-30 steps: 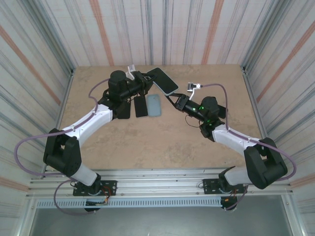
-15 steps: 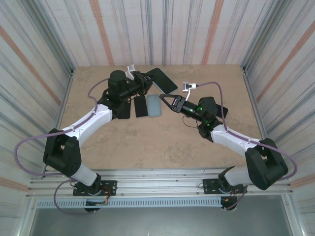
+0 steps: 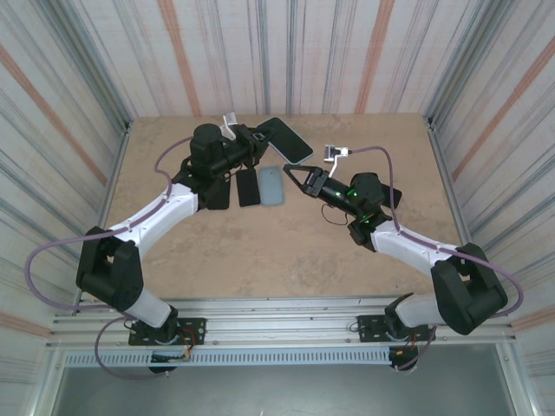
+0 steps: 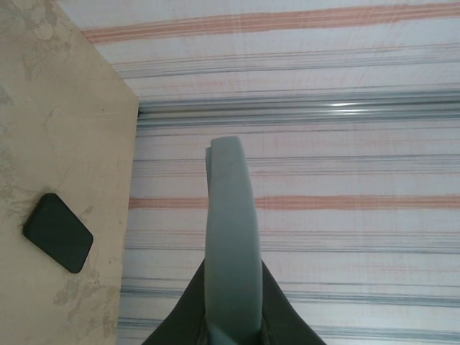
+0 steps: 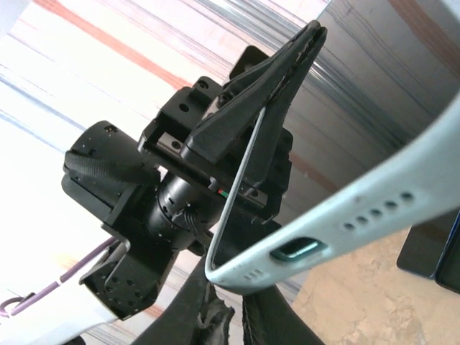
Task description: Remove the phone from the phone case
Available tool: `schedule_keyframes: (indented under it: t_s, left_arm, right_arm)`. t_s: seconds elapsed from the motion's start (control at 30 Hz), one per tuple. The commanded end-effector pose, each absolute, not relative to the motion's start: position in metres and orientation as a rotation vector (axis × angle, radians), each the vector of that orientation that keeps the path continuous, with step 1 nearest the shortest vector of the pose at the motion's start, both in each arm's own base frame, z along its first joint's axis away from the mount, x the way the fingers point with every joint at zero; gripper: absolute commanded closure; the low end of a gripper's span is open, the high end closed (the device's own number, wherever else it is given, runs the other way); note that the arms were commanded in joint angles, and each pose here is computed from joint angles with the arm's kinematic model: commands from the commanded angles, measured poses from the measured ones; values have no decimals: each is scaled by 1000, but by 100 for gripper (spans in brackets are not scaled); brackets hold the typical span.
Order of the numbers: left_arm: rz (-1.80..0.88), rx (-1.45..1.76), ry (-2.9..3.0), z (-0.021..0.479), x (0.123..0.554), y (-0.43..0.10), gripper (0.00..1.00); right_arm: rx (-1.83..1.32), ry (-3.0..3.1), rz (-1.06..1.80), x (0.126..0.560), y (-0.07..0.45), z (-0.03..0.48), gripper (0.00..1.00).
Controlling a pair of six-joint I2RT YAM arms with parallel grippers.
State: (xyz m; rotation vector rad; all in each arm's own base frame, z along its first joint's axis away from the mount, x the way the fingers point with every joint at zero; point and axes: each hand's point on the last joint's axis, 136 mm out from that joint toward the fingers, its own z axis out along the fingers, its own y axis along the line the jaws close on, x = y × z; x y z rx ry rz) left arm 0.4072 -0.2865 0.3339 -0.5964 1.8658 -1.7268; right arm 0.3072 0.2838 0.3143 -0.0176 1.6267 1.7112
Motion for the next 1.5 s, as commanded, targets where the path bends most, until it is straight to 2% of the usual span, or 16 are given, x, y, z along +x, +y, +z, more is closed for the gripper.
schedule_keyframes:
  t_s: [0.0,0.13,0.43,0.57,0.9,1.17,1.47]
  left_arm:
    - [-1823,-490,1780,379,393,-294,95]
    - [-1836,-462,1778,388,387,-296,95]
    - [-1772,-472,1812,372,396,-296,95]
    - [-1760,-470,1830,367,399,-298,95]
    - [-1736,-497,1845,353,404,-295,95]
    - [-1759,-494,1831,359,399,-294,95]
    - [-1775,-480,1825,365,393,-295,95]
  right_arm:
    - [57,1622,1669,323,268,307,88]
    - [98,1658,1692,327,265,302,89]
    - [-167,1538,1713,302,278,339,67]
    - [-174,1507,1711,297,275,346,64]
    - [-156,1485,1710,294,273,351,64]
    - [-29,1588,1691,311,270,327,76]
    - [65,1599,1717,322,265,318,78]
